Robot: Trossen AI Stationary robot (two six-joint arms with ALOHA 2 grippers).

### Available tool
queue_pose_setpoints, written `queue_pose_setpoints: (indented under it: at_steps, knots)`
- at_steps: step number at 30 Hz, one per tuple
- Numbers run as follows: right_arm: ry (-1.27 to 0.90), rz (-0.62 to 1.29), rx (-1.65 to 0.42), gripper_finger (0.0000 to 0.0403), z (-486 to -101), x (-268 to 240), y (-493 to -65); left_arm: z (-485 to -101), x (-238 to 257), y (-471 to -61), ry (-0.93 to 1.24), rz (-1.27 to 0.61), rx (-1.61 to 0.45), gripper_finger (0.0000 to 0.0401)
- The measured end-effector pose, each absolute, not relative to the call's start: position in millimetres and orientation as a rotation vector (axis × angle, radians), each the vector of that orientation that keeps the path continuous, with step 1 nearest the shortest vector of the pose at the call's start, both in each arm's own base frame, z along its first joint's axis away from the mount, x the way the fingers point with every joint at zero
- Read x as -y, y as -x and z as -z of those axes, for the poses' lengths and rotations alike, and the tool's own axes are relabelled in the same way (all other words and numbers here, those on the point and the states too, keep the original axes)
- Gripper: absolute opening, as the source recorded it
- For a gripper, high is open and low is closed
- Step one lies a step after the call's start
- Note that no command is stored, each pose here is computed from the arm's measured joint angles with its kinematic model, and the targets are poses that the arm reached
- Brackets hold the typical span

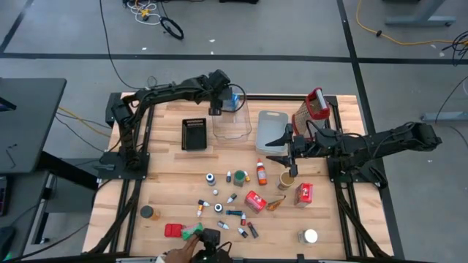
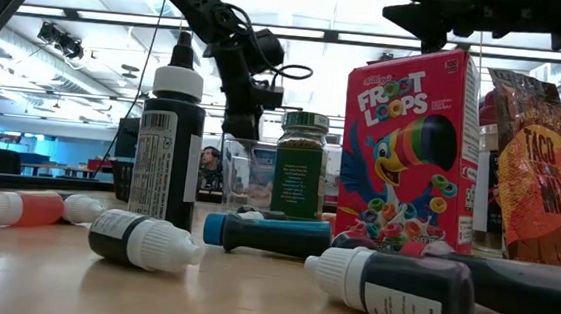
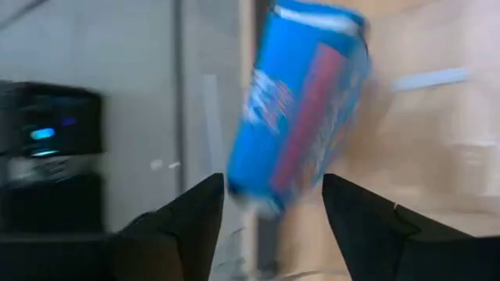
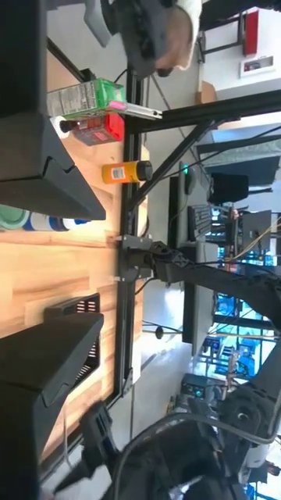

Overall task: Pick & Place Kitchen Items
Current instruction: Put the blue cereal box into the transparent bin, then put the green cereal box into the transparent bin

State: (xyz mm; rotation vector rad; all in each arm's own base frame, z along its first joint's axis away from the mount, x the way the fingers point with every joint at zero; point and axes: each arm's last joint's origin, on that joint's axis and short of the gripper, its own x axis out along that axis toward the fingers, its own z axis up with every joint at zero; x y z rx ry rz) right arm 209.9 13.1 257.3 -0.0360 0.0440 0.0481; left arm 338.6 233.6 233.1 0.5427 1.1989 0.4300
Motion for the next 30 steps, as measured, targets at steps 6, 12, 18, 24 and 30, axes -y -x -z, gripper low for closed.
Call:
queue_pose_setpoints:
  at_steps: [6, 12, 18, 24, 30]
  knots:
    - [0.037, -0.048, -0.064, 0.0214, -255, -13, -210, -236, -227, -345, -0.611, -0.454, -1.201, 0.0242]
    - [0.037, -0.049, -0.071, 0.0214, -255, -13, -210, -237, -216, -353, -0.661, -0.459, -1.201, 0.0242]
    - [0.037, -0.048, -0.070, 0.0214, -255, -13, -210, -240, -208, -357, -0.676, -0.454, -1.187, 0.0242]
    - [0.037, -0.048, -0.070, 0.0214, -255, -13, -210, -264, -193, -355, -0.670, -0.482, -1.109, 0.0242]
    - [0.037, -0.048, -0.070, 0.0214, -255, -13, -210, -324, -160, -336, -0.586, -0.558, -0.897, 0.0242]
